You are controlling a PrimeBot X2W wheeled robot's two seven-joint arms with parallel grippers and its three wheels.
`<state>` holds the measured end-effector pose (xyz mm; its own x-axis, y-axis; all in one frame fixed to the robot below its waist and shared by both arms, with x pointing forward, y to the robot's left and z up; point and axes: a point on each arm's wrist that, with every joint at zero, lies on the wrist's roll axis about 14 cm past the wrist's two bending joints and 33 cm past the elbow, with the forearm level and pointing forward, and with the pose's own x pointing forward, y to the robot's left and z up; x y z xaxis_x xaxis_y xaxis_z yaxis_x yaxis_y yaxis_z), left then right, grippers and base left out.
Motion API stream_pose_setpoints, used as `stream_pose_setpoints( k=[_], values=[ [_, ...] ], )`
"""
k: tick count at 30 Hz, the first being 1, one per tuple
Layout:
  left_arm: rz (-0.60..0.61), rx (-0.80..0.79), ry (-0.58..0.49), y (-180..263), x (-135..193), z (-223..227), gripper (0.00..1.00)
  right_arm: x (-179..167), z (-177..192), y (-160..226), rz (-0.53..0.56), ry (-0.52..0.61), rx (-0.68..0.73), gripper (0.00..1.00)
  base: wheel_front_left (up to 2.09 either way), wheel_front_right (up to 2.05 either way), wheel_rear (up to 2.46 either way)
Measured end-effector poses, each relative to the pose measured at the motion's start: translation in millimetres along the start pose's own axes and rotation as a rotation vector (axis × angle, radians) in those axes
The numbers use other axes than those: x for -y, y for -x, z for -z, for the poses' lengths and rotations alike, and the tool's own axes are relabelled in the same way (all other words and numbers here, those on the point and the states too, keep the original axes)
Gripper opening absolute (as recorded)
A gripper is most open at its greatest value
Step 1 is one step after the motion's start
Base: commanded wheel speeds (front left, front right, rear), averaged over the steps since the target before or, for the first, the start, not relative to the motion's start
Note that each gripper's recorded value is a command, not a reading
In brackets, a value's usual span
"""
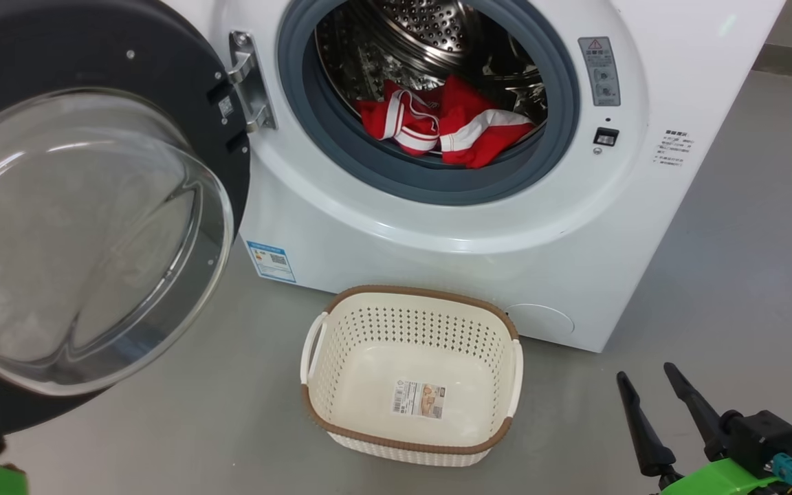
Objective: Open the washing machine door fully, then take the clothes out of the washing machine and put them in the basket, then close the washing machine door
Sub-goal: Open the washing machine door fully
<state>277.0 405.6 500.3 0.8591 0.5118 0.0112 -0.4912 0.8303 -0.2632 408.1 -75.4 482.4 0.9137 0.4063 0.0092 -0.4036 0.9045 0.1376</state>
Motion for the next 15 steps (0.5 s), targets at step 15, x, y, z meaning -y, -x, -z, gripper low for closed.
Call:
stream_pose_setpoints(
  k=[15],
  values=[
    [0.333,-0.065,0.033,24.0,108.9,28.7,1.00,37.3,-12.5,21.2,0.124,0.005,0.038,1.00,0.00,0.00,0.00]
  ],
)
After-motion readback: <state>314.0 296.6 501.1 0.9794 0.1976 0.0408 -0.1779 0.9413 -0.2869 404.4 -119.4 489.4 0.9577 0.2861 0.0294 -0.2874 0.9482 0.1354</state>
